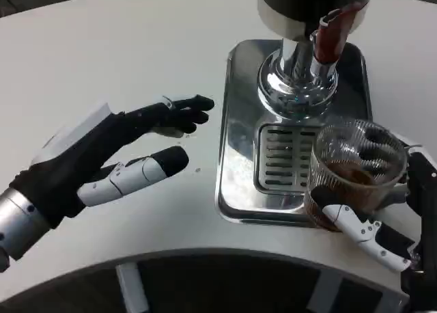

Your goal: Grasp the cup under the faucet to collect the drink, then remove the cup.

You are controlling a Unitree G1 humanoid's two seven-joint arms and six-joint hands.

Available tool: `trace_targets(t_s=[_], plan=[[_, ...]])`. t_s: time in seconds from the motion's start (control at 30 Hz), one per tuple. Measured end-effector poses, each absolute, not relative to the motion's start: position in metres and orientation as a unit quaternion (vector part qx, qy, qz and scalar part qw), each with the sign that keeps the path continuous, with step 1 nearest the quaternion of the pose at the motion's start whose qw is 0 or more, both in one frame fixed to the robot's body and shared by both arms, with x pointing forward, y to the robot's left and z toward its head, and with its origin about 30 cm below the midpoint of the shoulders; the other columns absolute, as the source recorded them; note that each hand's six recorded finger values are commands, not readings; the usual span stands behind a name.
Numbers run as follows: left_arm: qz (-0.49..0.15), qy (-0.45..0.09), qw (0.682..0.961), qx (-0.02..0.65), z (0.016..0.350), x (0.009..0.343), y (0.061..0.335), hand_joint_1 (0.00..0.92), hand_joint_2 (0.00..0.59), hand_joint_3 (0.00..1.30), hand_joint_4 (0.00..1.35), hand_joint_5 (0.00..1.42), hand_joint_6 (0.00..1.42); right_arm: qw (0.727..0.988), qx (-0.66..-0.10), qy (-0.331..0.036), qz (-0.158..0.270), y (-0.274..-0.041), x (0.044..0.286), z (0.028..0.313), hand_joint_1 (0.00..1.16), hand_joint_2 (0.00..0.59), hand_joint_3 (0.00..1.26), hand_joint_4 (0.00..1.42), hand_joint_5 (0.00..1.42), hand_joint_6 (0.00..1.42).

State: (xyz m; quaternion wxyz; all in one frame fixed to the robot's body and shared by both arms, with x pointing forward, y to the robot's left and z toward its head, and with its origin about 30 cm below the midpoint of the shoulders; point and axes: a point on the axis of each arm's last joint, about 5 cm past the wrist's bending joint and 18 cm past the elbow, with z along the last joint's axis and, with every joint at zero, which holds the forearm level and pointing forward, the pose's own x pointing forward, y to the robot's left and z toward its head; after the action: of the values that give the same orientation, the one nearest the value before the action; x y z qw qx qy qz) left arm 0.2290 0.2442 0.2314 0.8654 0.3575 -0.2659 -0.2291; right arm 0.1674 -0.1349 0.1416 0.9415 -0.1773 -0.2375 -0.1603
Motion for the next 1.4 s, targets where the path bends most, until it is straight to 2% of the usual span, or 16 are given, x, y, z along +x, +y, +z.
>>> trace_targets(t_s=[0.33,0.6,0.9,1.4], plan=[[-0.229,-0.263,0.853,0.388,0.230,0.224,0.240,0.000,0.103,0.19,0.17,0.19,0.20,0.940,-0.181,-0.254,-0.141,-0.141,0.153,0.152,0.84,0.195,0.75,0.86,1.08,0.84],[-0.230,-0.263,0.849,0.396,0.230,0.223,0.239,0.000,0.103,0.18,0.14,0.17,0.18,0.941,-0.181,-0.250,-0.137,-0.141,0.150,0.152,0.84,0.195,0.76,0.87,1.10,0.87],[-0.244,-0.255,0.813,0.463,0.235,0.215,0.228,0.000,0.094,0.07,0.00,0.05,0.11,0.937,-0.171,-0.278,-0.127,-0.137,0.147,0.163,0.84,0.192,0.78,0.91,1.14,0.94],[-0.247,-0.226,0.800,0.499,0.235,0.199,0.222,0.000,0.095,0.02,0.00,0.00,0.08,0.937,-0.174,-0.286,-0.105,-0.139,0.139,0.167,0.87,0.173,0.81,0.92,1.16,1.00]])
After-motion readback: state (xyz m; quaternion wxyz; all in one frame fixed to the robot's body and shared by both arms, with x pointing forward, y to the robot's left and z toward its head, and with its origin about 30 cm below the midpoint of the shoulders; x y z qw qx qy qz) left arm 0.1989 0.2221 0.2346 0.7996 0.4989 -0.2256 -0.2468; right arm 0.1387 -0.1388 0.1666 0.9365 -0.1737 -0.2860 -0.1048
